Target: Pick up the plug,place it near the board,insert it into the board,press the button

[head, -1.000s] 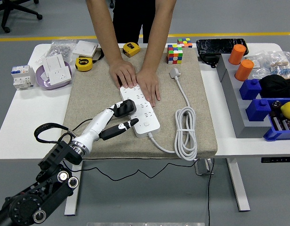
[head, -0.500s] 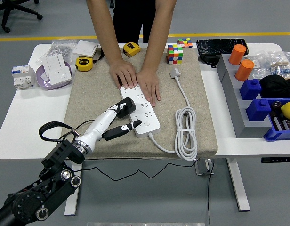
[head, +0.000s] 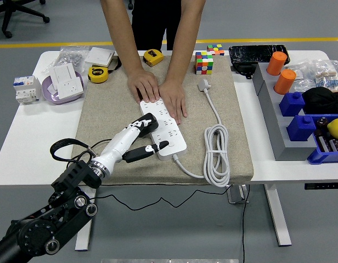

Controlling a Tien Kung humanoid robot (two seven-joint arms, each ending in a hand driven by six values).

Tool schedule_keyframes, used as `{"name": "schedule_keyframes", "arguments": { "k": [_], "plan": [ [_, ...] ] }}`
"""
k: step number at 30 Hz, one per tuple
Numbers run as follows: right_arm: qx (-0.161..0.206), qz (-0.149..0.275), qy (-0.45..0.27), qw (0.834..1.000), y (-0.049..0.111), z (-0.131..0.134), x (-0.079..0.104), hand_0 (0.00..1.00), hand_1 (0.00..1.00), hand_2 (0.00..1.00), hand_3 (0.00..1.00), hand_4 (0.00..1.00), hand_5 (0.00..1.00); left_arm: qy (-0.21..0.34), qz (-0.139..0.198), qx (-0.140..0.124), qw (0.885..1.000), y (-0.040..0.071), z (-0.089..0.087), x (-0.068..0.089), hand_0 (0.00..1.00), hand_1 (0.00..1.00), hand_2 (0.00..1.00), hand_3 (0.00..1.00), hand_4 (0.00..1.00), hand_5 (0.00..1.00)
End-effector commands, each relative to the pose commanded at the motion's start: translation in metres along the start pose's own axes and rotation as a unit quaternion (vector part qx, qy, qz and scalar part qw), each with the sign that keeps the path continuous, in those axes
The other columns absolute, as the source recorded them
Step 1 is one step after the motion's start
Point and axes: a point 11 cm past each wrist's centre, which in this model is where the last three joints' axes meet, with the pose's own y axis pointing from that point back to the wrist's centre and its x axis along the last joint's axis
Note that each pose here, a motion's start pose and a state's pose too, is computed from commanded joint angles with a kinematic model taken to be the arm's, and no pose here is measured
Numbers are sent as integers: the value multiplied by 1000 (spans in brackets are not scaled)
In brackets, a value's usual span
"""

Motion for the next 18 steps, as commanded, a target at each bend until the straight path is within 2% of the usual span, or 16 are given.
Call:
{"name": "schedule_keyframes", "arguments": {
  "k": [18],
  "plan": [
    [0,4,2,1000,0,-2,3,851,736,705,664,965,602,-93,-29,-26,995,-17,26,-2,998,998,979,943,998,998]
  ]
}}
